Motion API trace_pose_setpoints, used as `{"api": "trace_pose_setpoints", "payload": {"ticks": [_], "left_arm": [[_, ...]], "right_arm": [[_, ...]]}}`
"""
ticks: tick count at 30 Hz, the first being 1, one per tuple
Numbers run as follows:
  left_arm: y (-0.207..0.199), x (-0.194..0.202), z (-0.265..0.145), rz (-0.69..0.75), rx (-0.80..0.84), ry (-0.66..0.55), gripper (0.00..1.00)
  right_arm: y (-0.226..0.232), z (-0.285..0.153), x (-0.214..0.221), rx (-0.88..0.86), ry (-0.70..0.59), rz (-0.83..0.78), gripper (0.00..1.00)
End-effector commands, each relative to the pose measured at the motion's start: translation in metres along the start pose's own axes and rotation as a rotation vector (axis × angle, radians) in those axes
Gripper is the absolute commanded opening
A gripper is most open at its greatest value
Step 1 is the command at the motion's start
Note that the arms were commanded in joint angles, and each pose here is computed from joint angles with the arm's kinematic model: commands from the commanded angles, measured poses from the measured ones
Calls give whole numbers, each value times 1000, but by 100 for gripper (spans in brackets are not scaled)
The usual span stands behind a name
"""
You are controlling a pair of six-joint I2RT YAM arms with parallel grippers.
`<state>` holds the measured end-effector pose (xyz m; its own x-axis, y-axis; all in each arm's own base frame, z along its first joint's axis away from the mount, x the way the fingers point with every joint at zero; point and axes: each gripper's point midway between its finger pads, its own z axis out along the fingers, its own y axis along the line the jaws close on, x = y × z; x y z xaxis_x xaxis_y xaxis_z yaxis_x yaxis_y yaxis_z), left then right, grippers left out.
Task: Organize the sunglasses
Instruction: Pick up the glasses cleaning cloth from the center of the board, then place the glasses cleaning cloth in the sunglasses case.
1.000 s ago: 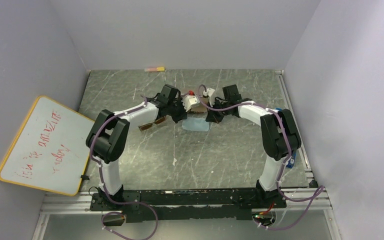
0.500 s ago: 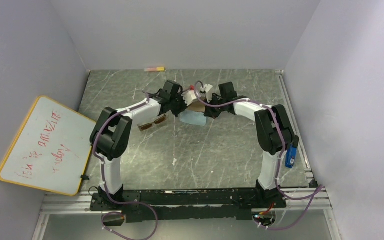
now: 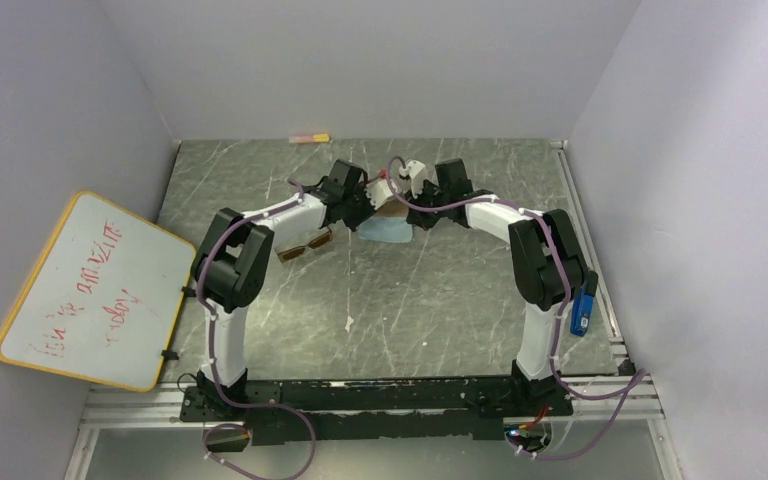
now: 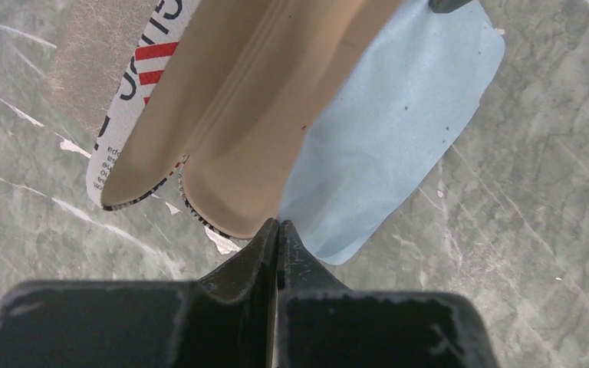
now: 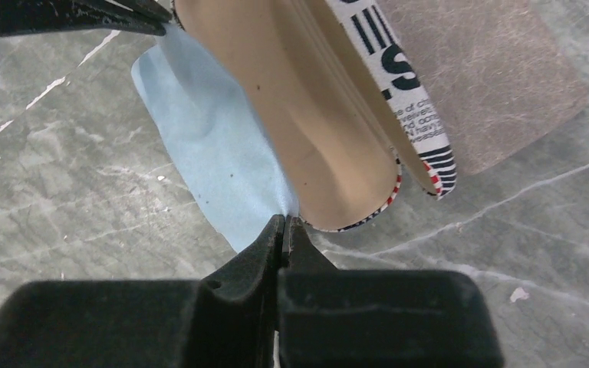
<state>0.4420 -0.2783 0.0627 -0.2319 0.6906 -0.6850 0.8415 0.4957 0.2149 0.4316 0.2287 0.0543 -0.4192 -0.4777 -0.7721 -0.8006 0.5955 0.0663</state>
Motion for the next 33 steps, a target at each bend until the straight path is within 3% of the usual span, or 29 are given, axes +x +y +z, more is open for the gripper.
{"api": "trace_pose_setpoints", "payload": {"ticks": [1,33], "left_arm": [[15,-19,-1,8,-41,-35,5],[46,-33,7,-1,-154,-27,5]], "right_arm": [[-15,1,-28,67,-66,-27,0],[-33,13,-38,169,-40,-29,0]]}}
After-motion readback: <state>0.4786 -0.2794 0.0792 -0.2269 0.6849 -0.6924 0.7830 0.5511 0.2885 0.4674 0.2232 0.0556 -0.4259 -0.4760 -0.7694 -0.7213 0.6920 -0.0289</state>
